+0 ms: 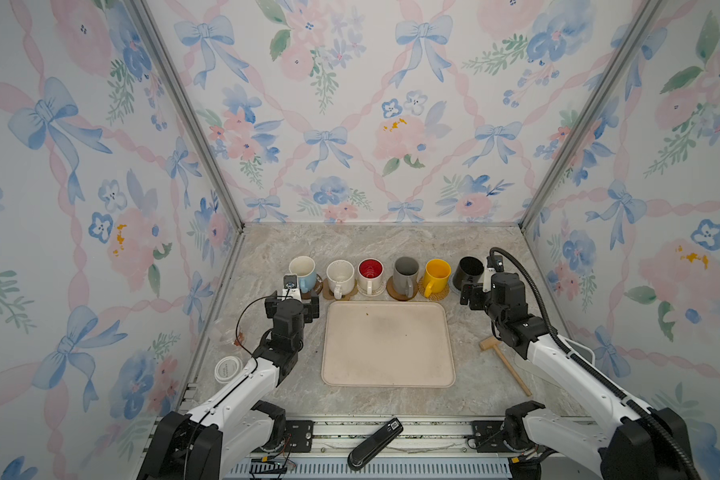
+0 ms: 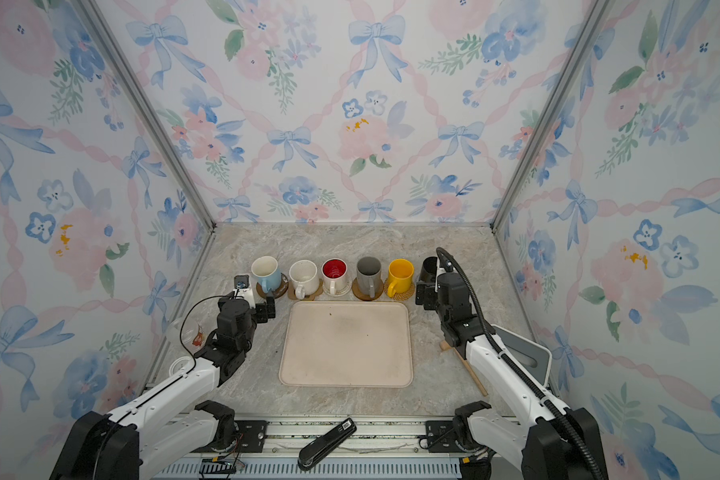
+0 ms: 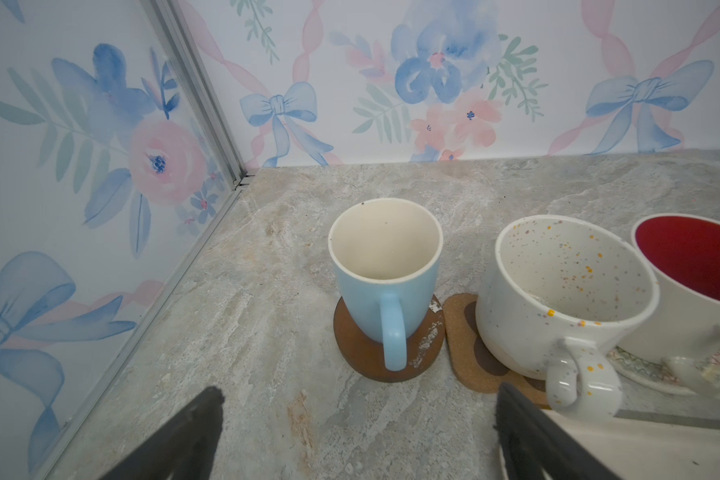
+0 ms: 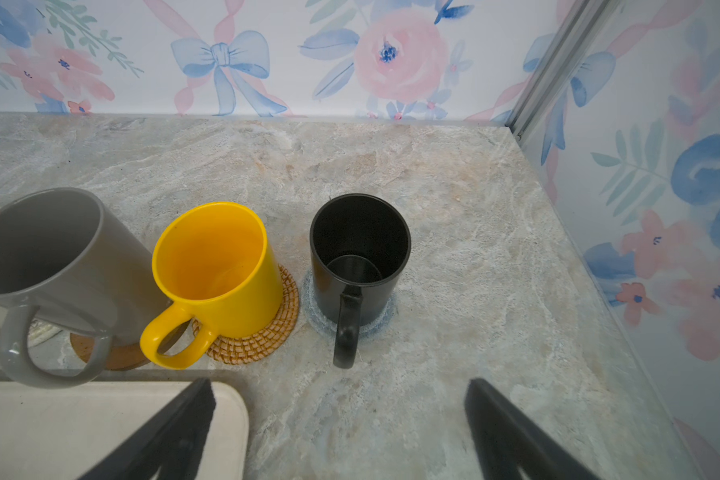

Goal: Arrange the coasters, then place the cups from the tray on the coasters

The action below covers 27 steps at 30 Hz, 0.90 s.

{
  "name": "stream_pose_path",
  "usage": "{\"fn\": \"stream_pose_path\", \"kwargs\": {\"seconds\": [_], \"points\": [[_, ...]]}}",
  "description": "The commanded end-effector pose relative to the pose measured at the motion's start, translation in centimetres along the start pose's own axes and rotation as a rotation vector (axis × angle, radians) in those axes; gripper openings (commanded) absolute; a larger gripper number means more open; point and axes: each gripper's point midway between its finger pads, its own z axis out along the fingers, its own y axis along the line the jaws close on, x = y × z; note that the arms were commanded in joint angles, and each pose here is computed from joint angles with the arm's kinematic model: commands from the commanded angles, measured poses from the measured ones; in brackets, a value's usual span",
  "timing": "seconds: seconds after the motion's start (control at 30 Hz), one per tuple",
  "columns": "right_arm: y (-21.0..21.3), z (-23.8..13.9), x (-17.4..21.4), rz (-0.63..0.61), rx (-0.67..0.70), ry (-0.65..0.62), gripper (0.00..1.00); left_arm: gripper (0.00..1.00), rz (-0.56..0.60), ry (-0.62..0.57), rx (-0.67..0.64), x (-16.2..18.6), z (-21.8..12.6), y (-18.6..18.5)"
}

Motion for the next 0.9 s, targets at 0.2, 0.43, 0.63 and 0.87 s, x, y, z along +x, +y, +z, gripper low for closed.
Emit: {"fn": "stream_pose_path", "kwargs": {"seconds": [0.2,0.43,0.63,0.87], "points": [[-2.7,0.6,0.4,-0.016,0.033,-0.110,0.97,0.98,-0.029,-0.117,0.021,-0.3,0.5,1.5],[-3.7,1.9,1.8,-0.002,0.015,-0.153,0.98,0.98,-0.003,-0.145,0.020,0.9,0.7,1.7],[-4.1,3.7,3.2,0.028,-0.007,-0.146,0.99,0.98,0.003,-0.211,0.018,1.8,0.5,1.8],[-3.7,4.9,4.0,0.028,-0.031,-0.152,0.99,0.98,0.018,-0.204,0.028,1.7,1.3,1.4]]}}
